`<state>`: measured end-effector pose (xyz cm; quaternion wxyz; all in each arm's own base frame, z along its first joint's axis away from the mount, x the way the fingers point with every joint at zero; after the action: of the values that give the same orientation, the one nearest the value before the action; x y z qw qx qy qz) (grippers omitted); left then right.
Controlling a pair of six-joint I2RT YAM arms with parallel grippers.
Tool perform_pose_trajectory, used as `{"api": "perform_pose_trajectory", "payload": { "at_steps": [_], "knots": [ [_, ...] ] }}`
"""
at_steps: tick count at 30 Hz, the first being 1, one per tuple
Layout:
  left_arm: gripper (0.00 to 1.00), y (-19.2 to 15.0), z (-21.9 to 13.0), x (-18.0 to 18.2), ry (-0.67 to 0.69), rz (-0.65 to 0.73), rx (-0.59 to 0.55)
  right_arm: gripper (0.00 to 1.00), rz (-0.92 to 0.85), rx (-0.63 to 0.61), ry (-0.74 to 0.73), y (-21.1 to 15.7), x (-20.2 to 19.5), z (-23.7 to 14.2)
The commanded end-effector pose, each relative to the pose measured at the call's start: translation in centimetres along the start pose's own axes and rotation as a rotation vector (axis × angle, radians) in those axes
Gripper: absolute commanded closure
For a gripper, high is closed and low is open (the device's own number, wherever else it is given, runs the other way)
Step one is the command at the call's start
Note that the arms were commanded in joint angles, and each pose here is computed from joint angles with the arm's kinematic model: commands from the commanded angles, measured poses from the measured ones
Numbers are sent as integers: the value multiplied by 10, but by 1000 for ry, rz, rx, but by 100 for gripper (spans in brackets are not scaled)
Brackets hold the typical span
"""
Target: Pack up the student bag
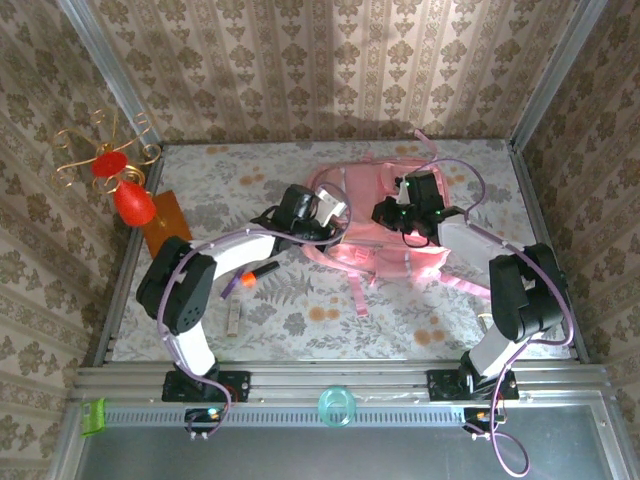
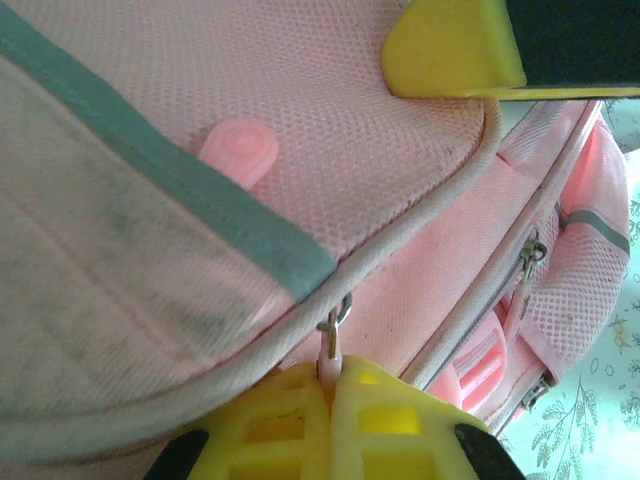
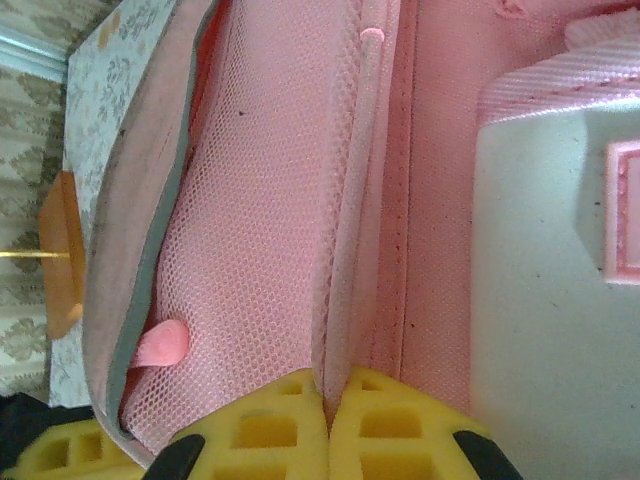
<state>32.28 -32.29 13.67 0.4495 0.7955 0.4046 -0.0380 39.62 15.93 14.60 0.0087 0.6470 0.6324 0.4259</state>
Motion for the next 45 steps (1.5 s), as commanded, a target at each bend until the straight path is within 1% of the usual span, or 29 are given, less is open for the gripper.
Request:
{"api": "perform_pose_trajectory", "payload": {
  "at_steps": [1,8,11,15,20,23,27,30,33,35,39,41,42,43,45],
  "knots": [
    [100,16,-19,22,115,23,-84,100,-88,75,-33,-8,-12,-12],
    [100,14,-27,39,192,38,-68,100,-184,117,-106,-7,-24,-18],
    [100,12,-33,47,230,46,-50,100,-220,128,-161,-4,-34,-22],
    [100,4,-42,59,290,60,-2,100,-267,142,-211,2,-40,-23],
    [100,-7,-50,65,333,89,61,100,-327,147,-218,14,-37,-22],
    [100,-12,-52,55,286,98,83,100,-388,154,-243,23,-38,-23],
    [100,-18,-45,19,131,116,78,100,-451,174,-203,34,-32,-11],
    [100,-16,-39,-1,55,106,63,100,-465,193,-184,39,-29,-6],
    [100,-20,-32,-12,19,105,72,91,-464,186,-167,44,-24,-6],
    [100,-23,-27,-9,37,95,83,86,-445,209,-183,38,-24,-11],
    [100,-32,-15,3,80,84,114,70,-398,202,-245,25,-27,-21],
    [100,-34,-11,3,81,83,119,63,-365,180,-278,21,-29,-30],
    [100,-35,-10,3,80,85,119,58,-340,141,-277,22,-27,-34],
    [100,-35,-8,2,78,86,116,52,-304,116,-259,19,-25,-36],
    [100,-36,-6,3,72,84,117,46,-230,67,-195,13,-18,-36]
  ]
}}
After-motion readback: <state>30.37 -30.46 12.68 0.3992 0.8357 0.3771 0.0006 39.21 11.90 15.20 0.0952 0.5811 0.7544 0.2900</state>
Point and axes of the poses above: each hand's point on the last joint's axis, 136 mm out from that joint toward the fingers, its own z axis out along the fingers, its own x axis along the line the jaws close on, y = z × x, the point moved 3 cm from there along -z, back along the fingers, and after that the axes turned 11 degrees about -z, right-handed, at the moved point
